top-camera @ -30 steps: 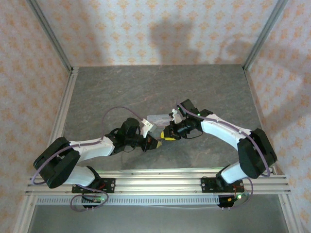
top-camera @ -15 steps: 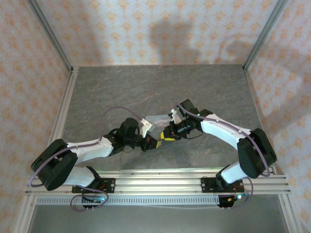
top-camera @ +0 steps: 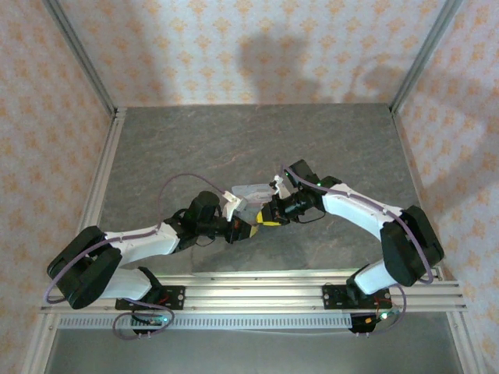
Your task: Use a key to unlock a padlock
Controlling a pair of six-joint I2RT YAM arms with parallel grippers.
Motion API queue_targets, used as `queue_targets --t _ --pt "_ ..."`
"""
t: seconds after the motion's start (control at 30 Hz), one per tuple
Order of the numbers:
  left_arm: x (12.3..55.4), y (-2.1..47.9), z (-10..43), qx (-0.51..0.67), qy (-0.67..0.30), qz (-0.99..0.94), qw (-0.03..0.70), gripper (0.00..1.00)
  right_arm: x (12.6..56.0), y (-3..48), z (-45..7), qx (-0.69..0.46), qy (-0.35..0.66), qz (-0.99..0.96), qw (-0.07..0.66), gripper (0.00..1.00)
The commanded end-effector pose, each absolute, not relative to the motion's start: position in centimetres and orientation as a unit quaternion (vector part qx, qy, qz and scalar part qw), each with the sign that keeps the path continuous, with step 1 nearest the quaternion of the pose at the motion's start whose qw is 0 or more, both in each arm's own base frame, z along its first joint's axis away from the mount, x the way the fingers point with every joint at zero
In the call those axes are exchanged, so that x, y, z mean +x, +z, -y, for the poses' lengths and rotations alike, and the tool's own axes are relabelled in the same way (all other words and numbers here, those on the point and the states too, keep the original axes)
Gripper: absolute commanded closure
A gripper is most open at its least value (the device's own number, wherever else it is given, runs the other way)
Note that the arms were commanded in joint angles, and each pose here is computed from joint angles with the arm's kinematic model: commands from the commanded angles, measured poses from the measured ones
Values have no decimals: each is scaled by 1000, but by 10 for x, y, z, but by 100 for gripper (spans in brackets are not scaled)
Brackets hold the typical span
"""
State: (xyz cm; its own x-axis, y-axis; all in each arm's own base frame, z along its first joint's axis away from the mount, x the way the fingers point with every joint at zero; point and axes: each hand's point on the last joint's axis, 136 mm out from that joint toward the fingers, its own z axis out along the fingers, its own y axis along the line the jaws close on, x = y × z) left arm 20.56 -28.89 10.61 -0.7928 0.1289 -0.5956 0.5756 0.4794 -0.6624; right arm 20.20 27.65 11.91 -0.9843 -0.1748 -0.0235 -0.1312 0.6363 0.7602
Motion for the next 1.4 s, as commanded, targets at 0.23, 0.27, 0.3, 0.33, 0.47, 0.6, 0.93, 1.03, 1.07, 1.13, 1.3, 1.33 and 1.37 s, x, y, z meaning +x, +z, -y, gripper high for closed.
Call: queue_targets --t 0.23,0.27,0.3,0.33,0.47,0.6,0.93,1.03,1.07,1.13,1.3,1.33,1.37 --pt "226 142 282 205 -443 -803 342 100 198 115 -275 58 -420 905 35 100" --pt "226 142 282 204 -438 -804 346 100 197 116 -275 60 -421 904 37 100" --pt "227 143 283 202 -436 -803 351 100 197 117 -275 60 -421 904 39 100" --pt "227 144 285 201 -436 -802 354 100 197 118 -276 61 -423 903 39 100" --pt "229 140 285 200 -425 -809 355 100 199 118 -275 53 -420 906 35 100" --pt "225 135 270 187 -403 -818 365 100 203 119 -274 40 -417 908 26 100" --pt "203 126 245 183 -392 -823 369 96 210 123 -282 26 -432 901 30 100" --pt "201 124 246 192 -388 -822 370 88 211 124 -283 25 -432 901 30 100" --pt "201 123 247 194 -384 -823 371 72 212 125 -283 24 -432 901 30 100" --pt "201 122 247 198 -375 -826 372 56 212 125 -283 23 -432 901 29 100" --pt "203 122 255 206 -377 -824 371 49 212 125 -283 21 -431 902 29 100" --pt "203 123 258 206 -380 -821 372 48 213 126 -283 21 -432 901 28 100" --pt "203 123 261 208 -384 -819 373 48 213 126 -283 20 -432 901 29 100"
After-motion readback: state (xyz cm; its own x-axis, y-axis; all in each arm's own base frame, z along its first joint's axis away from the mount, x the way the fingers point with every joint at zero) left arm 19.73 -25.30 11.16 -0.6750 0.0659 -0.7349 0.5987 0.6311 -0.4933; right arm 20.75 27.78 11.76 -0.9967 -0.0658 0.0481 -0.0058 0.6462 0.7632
